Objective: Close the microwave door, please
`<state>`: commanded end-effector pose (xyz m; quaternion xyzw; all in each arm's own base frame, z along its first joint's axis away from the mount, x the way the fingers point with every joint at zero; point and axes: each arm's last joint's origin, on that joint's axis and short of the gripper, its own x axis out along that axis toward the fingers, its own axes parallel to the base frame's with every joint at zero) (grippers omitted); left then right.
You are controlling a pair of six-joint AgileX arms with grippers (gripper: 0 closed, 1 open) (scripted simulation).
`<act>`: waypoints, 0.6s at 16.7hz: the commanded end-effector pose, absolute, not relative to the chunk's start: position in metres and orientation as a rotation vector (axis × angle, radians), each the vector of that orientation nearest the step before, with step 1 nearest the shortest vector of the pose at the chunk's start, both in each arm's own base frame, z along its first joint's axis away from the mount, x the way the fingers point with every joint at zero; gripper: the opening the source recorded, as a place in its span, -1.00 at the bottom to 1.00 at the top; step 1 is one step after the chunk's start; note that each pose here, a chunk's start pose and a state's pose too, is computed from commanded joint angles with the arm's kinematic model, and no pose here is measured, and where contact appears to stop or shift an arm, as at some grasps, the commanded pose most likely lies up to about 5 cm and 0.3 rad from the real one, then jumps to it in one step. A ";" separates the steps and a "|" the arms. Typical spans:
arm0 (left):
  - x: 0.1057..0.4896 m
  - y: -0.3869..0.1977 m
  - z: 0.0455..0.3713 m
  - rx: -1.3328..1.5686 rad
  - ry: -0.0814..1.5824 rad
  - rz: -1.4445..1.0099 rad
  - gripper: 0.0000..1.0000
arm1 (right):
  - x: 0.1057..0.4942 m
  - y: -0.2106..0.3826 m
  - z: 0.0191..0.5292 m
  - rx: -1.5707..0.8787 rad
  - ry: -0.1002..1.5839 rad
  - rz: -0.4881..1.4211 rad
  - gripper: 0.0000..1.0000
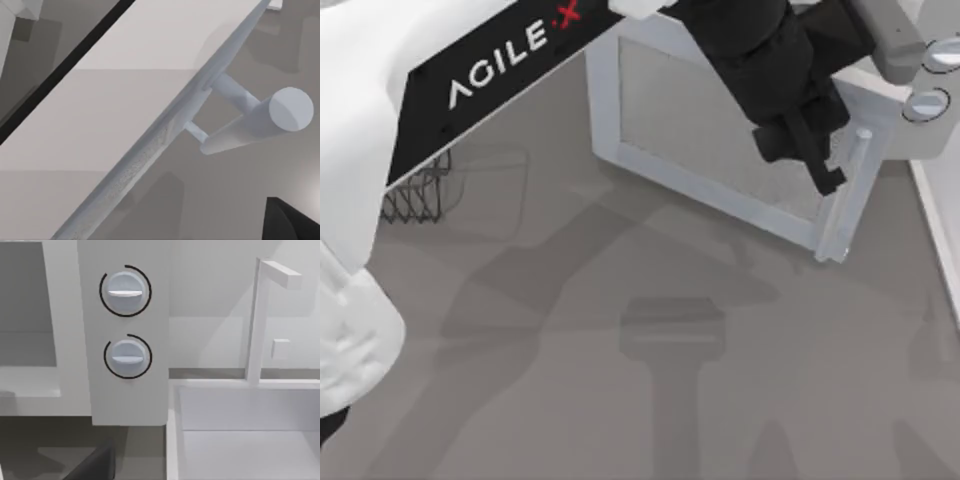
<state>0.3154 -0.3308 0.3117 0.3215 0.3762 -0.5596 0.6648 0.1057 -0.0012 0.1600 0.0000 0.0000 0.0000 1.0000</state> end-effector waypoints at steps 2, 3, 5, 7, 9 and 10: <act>0.315 -0.331 0.310 0.726 0.859 -1.267 -1.00 | 0.106 -0.001 0.160 0.000 0.000 0.000 1.00; 0.315 -0.334 0.306 0.727 0.874 -1.273 -1.00 | 0.106 -0.001 0.160 0.000 0.000 0.000 1.00; 0.314 -0.341 0.297 0.728 0.917 -1.284 -1.00 | 0.106 -0.001 0.160 0.000 0.000 0.000 1.00; 0.314 -0.348 0.289 0.729 0.950 -1.286 -1.00 | 0.106 -0.001 0.160 0.000 0.000 0.000 1.00; 0.314 -0.352 0.294 0.731 0.931 -1.282 -1.00 | 0.106 -0.001 0.160 0.000 0.000 0.000 1.00; 0.314 -0.352 0.300 0.730 0.902 -1.277 -1.00 | 0.106 -0.001 0.160 0.000 0.000 0.000 1.00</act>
